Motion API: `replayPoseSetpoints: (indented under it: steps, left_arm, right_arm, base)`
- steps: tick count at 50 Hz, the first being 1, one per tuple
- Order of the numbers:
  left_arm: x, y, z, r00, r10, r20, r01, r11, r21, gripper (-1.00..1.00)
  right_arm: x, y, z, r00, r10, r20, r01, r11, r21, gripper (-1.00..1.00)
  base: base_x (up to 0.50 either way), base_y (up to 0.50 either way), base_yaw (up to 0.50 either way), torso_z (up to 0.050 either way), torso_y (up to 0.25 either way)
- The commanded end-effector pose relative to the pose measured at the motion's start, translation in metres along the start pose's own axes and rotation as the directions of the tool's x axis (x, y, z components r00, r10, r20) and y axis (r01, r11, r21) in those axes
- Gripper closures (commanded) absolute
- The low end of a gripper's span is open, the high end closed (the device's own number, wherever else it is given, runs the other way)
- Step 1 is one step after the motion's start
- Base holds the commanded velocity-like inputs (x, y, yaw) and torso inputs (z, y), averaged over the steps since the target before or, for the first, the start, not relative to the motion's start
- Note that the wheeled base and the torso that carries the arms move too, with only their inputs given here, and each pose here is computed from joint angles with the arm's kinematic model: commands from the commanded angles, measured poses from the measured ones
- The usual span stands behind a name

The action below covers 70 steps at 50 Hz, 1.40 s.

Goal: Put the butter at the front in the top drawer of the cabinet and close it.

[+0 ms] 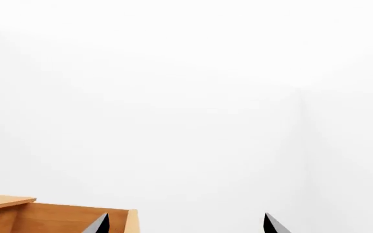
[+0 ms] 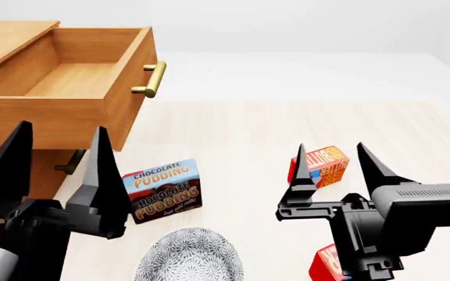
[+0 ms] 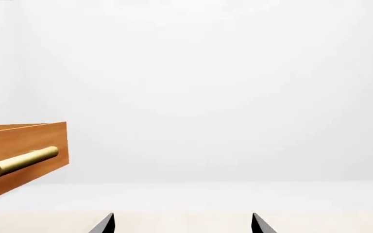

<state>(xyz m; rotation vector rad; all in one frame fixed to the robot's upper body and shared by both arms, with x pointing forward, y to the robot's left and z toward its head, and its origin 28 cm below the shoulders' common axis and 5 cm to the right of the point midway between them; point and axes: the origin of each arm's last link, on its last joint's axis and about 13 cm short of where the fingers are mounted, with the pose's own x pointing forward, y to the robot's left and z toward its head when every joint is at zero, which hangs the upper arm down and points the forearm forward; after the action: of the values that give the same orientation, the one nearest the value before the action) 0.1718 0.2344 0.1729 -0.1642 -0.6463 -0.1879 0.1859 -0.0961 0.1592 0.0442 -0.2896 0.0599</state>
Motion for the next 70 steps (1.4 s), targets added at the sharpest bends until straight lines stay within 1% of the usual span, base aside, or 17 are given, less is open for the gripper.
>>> replayPoseSetpoints:
  steps: [1,5,7,13,14,17,23,29,39,70]
  left_arm:
    - [-0.01,0.0,-0.004,0.998,0.013,0.058,-0.013,1.0,0.007,-1.0]
    - [-0.009,0.0,-0.002,0.998,0.013,0.065,-0.015,1.0,0.019,-1.0]
    - [-0.008,0.0,-0.001,0.997,0.011,0.07,-0.013,1.0,0.027,-1.0]
    - [-0.004,0.001,0.003,0.996,0.009,0.092,-0.013,0.999,0.048,-1.0]
    - [-0.003,0.001,0.003,0.995,0.008,0.096,-0.013,0.999,0.048,-1.0]
    - [-0.002,0.001,0.007,0.993,0.005,0.115,-0.011,0.999,0.053,-1.0]
    - [0.0,0.003,0.009,0.991,0.008,0.134,-0.016,0.998,0.057,-1.0]
    - [-0.001,0.004,0.008,0.991,0.005,0.131,-0.013,0.998,0.059,-1.0]
    - [-0.001,0.004,0.01,0.99,-0.006,0.139,-0.003,0.998,0.062,-1.0]
    - [-0.006,0.004,0.014,0.988,-0.02,0.154,0.011,0.998,0.061,-1.0]
  right_arm:
    - [0.007,-0.004,0.006,1.0,-0.014,0.006,0.014,1.0,0.002,-1.0]
    - [0.024,-0.01,0.019,0.999,-0.035,-0.024,0.035,0.999,0.001,-1.0]
    - [0.033,-0.012,0.026,0.998,-0.044,-0.037,0.044,0.999,-0.013,-1.0]
    - [0.062,-0.017,0.049,0.997,-0.037,-0.074,0.036,0.999,-0.018,-1.0]
    - [0.065,-0.018,0.052,0.996,-0.039,-0.079,0.038,0.999,-0.007,-1.0]
    - [0.077,-0.021,0.062,0.994,-0.038,-0.1,0.044,0.997,0.06,-1.0]
    - [0.09,-0.025,0.069,0.992,-0.047,-0.116,0.059,0.994,0.097,-1.0]
    - [0.098,-0.027,0.073,0.99,-0.052,-0.133,0.067,0.992,0.11,-1.0]
    - [0.105,-0.028,0.076,0.988,-0.059,-0.141,0.075,0.992,0.105,-1.0]
    - [0.108,-0.024,0.091,0.99,-0.062,-0.123,0.075,0.992,0.103,-1.0]
  base:
    - [0.0,0.0,0.0,0.0,0.0]
    - [0.0,0.0,0.0,0.0,0.0]
    - [0.0,0.0,0.0,0.0,0.0]
    - [0.0,0.0,0.0,0.0,0.0]
    - [0.0,0.0,0.0,0.0,0.0]
    - [0.0,0.0,0.0,0.0,0.0]
    - [0.0,0.0,0.0,0.0,-0.058]
    - [0.0,0.0,0.0,0.0,-0.125]
    - [0.0,0.0,0.0,0.0,-0.138]
    - [0.0,0.0,0.0,0.0,-0.16]
